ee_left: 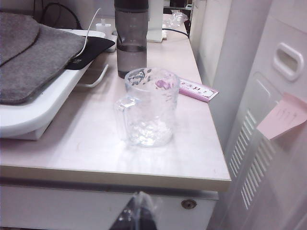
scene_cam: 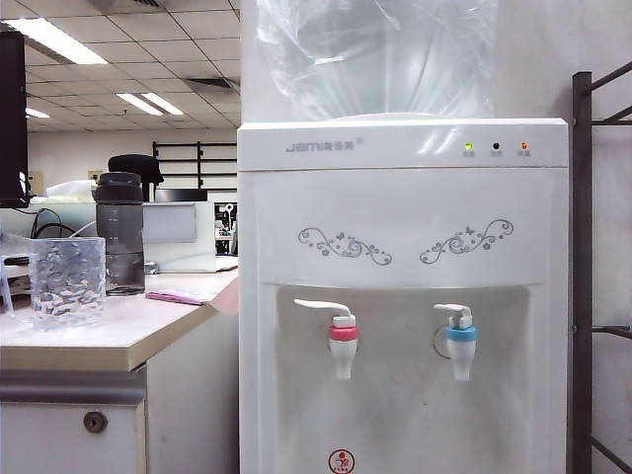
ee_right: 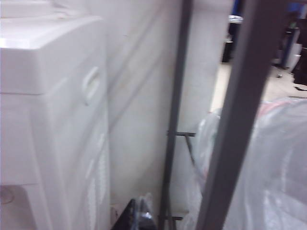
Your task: Pick up the plastic mug from the left desk, go to the cold water outlet of the water dispenser, press the vertical switch to get some water, then put the mug back on the desk.
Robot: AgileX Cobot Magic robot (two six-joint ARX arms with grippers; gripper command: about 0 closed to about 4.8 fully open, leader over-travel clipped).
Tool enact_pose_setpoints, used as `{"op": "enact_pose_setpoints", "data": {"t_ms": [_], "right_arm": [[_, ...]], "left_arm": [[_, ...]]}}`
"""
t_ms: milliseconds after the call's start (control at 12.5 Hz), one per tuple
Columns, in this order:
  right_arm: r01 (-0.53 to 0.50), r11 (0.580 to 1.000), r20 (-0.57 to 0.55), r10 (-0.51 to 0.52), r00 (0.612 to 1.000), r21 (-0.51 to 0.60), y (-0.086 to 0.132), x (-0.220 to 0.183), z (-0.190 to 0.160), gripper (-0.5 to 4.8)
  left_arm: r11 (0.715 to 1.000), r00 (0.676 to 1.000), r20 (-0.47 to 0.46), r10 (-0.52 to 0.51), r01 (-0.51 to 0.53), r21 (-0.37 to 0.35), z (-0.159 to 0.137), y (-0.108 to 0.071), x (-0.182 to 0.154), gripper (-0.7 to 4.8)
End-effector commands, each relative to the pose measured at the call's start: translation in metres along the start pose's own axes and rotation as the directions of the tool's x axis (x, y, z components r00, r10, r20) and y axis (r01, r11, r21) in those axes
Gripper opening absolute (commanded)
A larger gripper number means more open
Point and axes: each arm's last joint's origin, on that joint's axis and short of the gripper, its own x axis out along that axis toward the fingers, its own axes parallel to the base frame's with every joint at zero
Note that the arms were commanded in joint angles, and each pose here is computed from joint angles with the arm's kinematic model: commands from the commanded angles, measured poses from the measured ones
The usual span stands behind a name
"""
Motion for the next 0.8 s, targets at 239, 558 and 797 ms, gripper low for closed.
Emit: {"op": "enact_pose_setpoints", "data": {"t_ms": [239,558,797], "right_arm": [[-0.024,1.000,0.000,0.024,1.000,0.019,0.001,-0.001,0.002,-0.01],[-0.027,0.998,0.064,0.023,0.998,0.055,0.000,-0.006,0.024,-0.01],[-0.042,0.986,0.127,0.022,0.992,0.164,-0.002,-0.014,0.051,-0.01]], "left_arm": [[1.000,1.000,0.011,0.004,-0.004,-0.003,0.001,0.000,0.000,-0.06],[0.997,0.997,0.032,0.070,-0.069,-0.043,0.007,0.002,-0.002,-0.06],[0.987,0.988,0.106,0.109,-0.095,-0.127,0.025,0.003,-0.007,-0.06]]}}
